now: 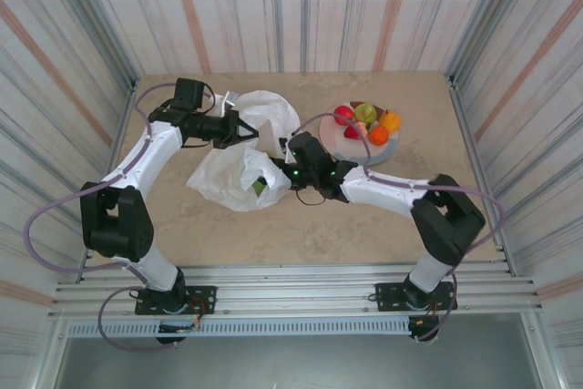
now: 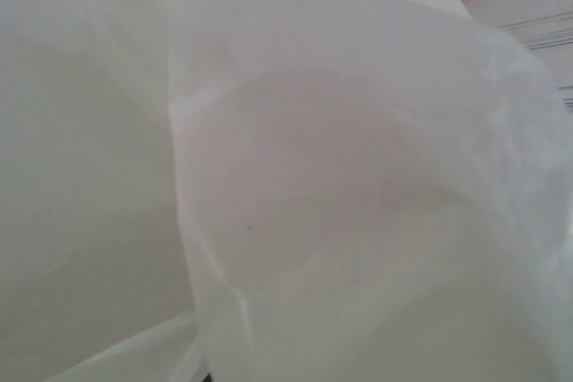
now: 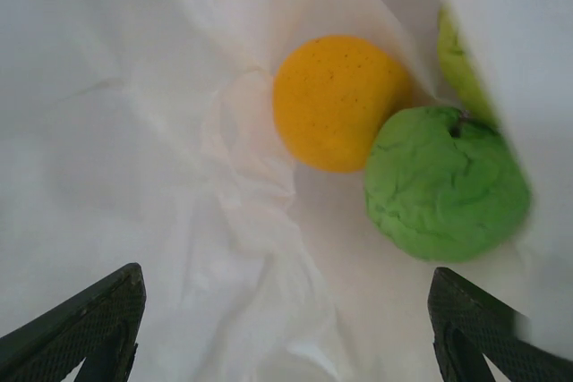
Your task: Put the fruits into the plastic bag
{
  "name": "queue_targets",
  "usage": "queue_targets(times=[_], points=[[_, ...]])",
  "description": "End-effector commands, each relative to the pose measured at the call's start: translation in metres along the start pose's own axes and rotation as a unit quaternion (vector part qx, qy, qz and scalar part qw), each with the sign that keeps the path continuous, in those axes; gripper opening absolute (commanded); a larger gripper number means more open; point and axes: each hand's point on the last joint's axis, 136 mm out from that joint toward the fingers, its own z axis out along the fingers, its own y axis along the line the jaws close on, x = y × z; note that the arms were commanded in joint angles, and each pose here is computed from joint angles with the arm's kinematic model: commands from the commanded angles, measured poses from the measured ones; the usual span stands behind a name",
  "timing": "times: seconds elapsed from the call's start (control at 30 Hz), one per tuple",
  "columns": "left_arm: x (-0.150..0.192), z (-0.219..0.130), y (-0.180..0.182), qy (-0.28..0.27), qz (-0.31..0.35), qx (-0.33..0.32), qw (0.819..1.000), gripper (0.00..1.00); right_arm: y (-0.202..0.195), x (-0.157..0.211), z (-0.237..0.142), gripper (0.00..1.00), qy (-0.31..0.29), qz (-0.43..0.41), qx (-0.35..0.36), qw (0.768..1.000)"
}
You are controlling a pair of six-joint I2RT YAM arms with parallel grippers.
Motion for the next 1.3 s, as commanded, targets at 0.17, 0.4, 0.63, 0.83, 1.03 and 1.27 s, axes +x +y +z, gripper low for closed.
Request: queue_targets(times=[0.17,0.4,0.63,0.83,1.03,1.27], points=[[-0.003,-0.008,0.011,-0.012,0.006,-0.009,1.0,0.0,-0.052,0.007,-0.059,0.83,-0.044,-0.075,0.156,0.984],[-0.003,-0.007,0.012,-0.011,0.004,-0.006,1.0,0.0,-0.036,0.003,-0.081,0.82,-0.083,-0.12,0.109,0.983],[-0.003,-0.008,0.011,-0.007,0.007,-0.008,1.0,0.0,-0.018,-0.007,-0.117,0.82,-0.121,-0.19,0.059,0.973],[-0.002,-0.008,0.014,-0.004,0.005,-0.013,1.0,0.0,-0.061,-0.034,-0.163,0.83,-0.18,-0.134,0.138,0.965],[-0.003,-0.005,0.017,-0.005,-0.002,-0.011,1.0,0.0,-0.111,-0.018,-0.147,0.81,-0.153,-0.003,0.172,0.973],[-0.004,-0.004,0.017,-0.006,-0.006,-0.008,1.0,0.0,-0.123,0.008,-0.079,0.75,-0.108,0.109,0.132,0.979]])
